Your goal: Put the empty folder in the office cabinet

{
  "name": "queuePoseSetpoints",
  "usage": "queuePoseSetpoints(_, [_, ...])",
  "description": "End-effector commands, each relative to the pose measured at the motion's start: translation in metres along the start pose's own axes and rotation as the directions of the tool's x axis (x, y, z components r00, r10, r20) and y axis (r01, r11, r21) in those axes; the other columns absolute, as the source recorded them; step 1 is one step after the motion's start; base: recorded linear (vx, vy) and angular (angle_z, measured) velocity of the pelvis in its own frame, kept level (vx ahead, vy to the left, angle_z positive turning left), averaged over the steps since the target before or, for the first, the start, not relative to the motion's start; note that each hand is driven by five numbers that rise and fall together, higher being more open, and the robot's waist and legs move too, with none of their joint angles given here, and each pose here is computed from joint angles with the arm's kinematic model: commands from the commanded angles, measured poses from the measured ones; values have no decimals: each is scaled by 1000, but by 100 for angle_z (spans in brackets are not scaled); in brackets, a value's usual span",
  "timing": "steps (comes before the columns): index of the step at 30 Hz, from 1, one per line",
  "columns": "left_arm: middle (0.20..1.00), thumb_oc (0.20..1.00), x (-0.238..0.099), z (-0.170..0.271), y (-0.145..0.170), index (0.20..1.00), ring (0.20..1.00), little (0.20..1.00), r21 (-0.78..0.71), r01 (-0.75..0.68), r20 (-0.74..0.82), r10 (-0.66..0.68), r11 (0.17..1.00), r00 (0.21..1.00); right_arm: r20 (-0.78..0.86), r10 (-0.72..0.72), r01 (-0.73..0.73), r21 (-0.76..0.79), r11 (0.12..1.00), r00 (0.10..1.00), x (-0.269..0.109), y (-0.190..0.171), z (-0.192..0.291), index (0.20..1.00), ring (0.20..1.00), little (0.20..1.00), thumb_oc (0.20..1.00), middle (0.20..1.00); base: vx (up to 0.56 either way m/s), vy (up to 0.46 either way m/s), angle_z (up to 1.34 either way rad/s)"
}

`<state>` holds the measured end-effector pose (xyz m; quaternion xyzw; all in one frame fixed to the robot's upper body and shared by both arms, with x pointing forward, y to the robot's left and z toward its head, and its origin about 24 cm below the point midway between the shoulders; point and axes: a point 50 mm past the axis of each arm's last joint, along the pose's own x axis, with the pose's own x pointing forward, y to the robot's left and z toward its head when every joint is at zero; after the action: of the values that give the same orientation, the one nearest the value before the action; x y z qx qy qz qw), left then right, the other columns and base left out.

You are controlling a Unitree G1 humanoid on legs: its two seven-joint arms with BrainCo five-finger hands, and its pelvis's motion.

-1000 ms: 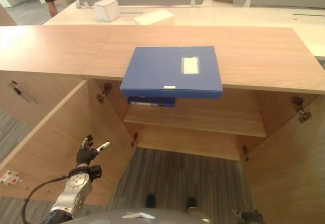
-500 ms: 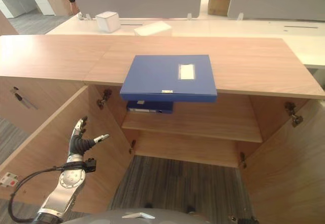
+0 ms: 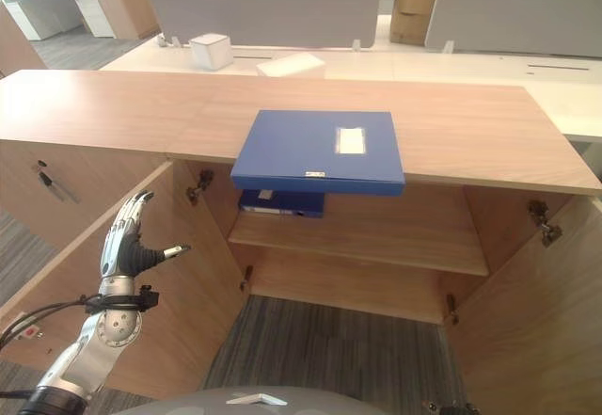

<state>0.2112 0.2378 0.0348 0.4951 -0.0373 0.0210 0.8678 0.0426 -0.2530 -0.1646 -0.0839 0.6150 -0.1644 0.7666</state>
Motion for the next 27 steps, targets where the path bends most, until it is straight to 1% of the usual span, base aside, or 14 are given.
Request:
queuePoseSetpoints(1, [1000, 1000, 27, 30, 27, 1000, 1000, 1000, 114, -130, 224, 102, 985, 969, 34, -4, 5, -47, 999, 999, 2, 5, 19, 1000, 1000, 1000, 1000, 1000, 0, 0, 0])
queuePoseSetpoints(3, [1000, 1000, 32, 38, 28, 1000, 1000, 1000, 170, -135, 280, 83, 976, 957, 40, 1, 1, -54, 999, 999, 2, 5, 19, 1000, 1000, 1000, 1000, 1000, 0, 0, 0])
queuePoseSetpoints(6, [1000, 1000, 37, 45, 28, 1000, 1000, 1000, 196, -146, 323, 76, 970, 943, 41, 3, -1, -61, 998, 999, 2, 5, 18, 1000, 1000, 1000, 1000, 1000, 16, -9, -3])
queuePoseSetpoints(20, [1000, 1000, 65, 84, 17, 1000, 1000, 1000, 257, -162, 481, 20, 953, 877, 18, -16, 17, -80, 997, 1000, 2, 1, 10, 1000, 1000, 1000, 1000, 1000, -3, -7, -5])
queuePoseSetpoints(27, [1000, 1000, 72, 94, 14, 1000, 1000, 1000, 287, -165, 520, -9, 944, 854, 4, -20, 21, -85, 996, 1000, 2, -1, 6, 1000, 1000, 1000, 1000, 1000, 11, -3, -6])
